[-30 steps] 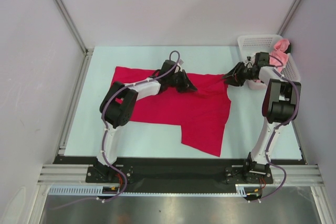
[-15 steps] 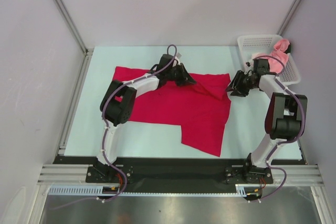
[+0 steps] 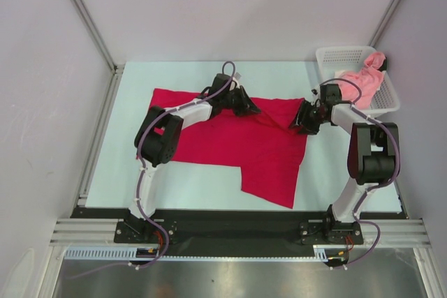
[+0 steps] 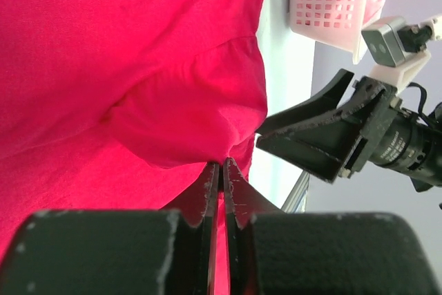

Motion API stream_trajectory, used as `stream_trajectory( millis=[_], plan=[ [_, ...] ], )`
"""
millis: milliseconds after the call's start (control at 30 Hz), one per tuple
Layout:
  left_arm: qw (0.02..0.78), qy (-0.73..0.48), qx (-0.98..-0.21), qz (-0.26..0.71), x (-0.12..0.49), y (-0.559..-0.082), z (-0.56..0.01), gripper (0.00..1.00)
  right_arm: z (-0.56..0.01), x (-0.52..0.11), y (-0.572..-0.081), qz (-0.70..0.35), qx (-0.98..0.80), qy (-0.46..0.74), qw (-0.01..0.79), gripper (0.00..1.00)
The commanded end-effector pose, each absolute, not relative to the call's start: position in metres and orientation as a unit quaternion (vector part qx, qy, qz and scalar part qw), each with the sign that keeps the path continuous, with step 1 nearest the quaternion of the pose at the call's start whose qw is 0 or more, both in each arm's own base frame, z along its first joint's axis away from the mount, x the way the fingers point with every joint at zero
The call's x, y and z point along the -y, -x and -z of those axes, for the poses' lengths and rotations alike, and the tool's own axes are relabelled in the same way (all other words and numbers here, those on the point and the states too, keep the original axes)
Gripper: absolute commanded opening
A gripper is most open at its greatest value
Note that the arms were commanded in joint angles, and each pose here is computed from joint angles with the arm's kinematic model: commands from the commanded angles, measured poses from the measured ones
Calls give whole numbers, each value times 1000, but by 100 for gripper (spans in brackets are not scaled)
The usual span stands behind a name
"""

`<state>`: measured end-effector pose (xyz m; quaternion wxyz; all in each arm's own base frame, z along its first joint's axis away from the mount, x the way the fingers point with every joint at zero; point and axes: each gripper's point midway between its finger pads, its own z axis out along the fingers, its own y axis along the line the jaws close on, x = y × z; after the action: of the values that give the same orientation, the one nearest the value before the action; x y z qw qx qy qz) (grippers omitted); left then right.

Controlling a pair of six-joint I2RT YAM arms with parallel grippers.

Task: Fold and stack the t-shirts
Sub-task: Fold the tshirt

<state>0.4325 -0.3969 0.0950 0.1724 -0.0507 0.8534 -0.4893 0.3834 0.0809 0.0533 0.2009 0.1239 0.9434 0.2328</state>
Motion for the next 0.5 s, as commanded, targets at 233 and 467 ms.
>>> stream_trajectory(
  millis=[233,467],
  plan=[
    [184,39,-841,508,397,-428,-115,8,-78,-83,-456,-252,-919,-149,263,23],
    [177,36,-842,508,401,-422,-111,8,-95,-87,-513,-310,-903,-175,242,39]
  ],
)
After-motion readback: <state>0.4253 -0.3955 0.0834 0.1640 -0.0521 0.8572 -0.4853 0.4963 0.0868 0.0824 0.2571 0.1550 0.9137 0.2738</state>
